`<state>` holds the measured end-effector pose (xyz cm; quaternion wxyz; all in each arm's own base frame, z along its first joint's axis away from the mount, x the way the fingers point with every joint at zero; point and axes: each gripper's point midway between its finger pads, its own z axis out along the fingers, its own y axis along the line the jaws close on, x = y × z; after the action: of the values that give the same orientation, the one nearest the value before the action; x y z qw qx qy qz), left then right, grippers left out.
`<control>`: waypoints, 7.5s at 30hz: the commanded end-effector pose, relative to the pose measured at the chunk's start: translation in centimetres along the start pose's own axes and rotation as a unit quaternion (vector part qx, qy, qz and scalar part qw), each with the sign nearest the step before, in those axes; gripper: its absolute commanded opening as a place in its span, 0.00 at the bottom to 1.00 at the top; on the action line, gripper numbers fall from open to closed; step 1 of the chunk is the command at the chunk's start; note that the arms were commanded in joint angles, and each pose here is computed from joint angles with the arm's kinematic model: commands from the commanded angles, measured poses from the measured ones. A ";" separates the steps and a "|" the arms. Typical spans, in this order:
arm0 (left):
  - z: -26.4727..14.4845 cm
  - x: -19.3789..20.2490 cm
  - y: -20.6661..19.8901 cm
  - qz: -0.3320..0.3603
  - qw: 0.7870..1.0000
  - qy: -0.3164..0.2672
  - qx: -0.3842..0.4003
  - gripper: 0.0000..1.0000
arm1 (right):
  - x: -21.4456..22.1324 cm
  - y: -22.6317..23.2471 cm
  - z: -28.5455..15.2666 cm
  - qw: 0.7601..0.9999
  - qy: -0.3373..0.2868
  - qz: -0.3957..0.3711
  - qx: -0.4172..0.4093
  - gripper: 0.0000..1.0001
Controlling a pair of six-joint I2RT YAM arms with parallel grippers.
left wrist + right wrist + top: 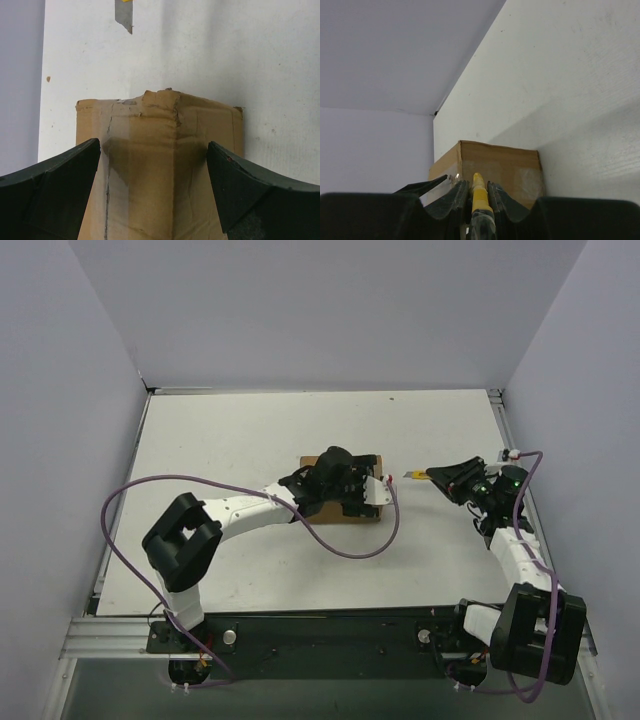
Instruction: Unpack the express box
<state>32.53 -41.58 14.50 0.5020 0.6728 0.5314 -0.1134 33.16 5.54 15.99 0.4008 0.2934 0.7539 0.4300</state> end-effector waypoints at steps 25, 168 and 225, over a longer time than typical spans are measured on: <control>0.5 -2.0 3.1 -0.106 0.993 -0.022 -0.038 0.93 | -2.3 4.9 6.0 0.997 -0.004 -0.010 -0.074 0.00; -8.5 -7.3 13.7 -0.310 0.944 -0.115 -0.025 0.66 | 6.0 1.5 -2.4 0.901 0.184 -0.393 0.009 0.00; -13.8 -0.8 2.1 0.063 0.985 -0.090 0.133 0.82 | 3.3 5.1 1.7 0.936 0.146 -0.311 0.074 0.00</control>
<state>29.52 -28.62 21.65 0.4440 0.6661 0.5519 -0.2335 37.92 8.99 21.72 0.4462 -0.0210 0.8724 0.1986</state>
